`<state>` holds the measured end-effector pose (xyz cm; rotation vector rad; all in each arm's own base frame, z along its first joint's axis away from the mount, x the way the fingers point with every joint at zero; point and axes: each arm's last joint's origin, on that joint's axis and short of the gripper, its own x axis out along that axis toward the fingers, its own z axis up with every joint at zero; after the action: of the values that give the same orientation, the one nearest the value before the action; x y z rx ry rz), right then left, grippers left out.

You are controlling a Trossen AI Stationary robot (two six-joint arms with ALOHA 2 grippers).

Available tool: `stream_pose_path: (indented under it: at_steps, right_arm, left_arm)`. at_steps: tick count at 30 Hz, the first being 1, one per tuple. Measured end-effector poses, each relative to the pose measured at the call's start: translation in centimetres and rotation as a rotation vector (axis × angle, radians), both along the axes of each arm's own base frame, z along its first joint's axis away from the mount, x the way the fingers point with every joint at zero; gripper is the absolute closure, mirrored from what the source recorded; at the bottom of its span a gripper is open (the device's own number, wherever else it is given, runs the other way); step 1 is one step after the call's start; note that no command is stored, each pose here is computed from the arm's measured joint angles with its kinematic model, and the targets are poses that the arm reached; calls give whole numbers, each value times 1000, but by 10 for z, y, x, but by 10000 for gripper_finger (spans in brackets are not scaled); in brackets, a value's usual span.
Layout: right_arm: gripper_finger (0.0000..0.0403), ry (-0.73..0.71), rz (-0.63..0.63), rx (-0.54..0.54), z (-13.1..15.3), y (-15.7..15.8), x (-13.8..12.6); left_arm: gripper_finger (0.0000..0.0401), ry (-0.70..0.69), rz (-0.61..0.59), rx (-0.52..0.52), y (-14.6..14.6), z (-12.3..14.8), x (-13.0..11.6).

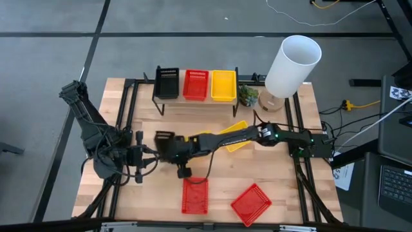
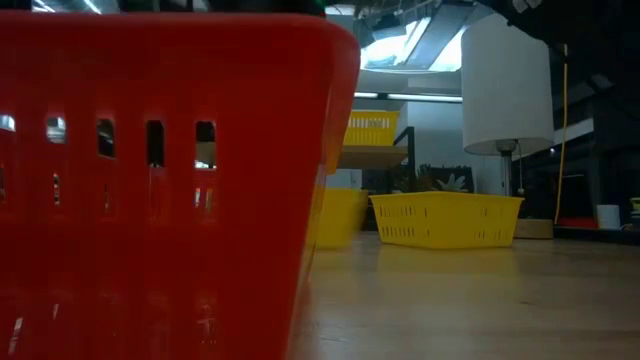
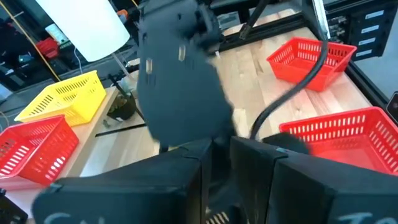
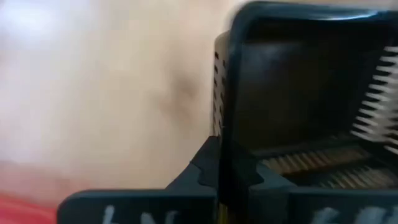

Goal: Stack baskets on shelf by color
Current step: Stack the black bin on the other black bin on the shelf

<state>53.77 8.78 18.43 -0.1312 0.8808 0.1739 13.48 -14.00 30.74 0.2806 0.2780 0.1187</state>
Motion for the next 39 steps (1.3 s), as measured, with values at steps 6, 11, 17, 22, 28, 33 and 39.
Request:
stream_pose_path:
  at_steps: [6,11,17,22,28,33,39]
  right_arm:
    - [391,13,-56,-36,-1,-11,0]
    - [353,-21,5,-1,2,-7,2]
    - [303,-28,14,28,3,-6,3]
    - [278,-8,86,175,32,-3,1]
    - [275,268,115,236,83,-7,-55]
    - [285,392,65,132,130,-5,-104]
    - [298,402,-113,-66,187,11,-168]
  left_arm:
    - [346,-10,18,-65,0,0,0]
    - [346,-16,42,-166,0,-1,0]
    - [346,-18,48,-193,0,-1,0]
    - [346,-25,82,-283,2,-3,1]
    - [346,47,137,-430,-2,-18,12]
    - [346,199,166,-484,-4,-41,37]
    - [346,370,236,-463,9,-64,58]
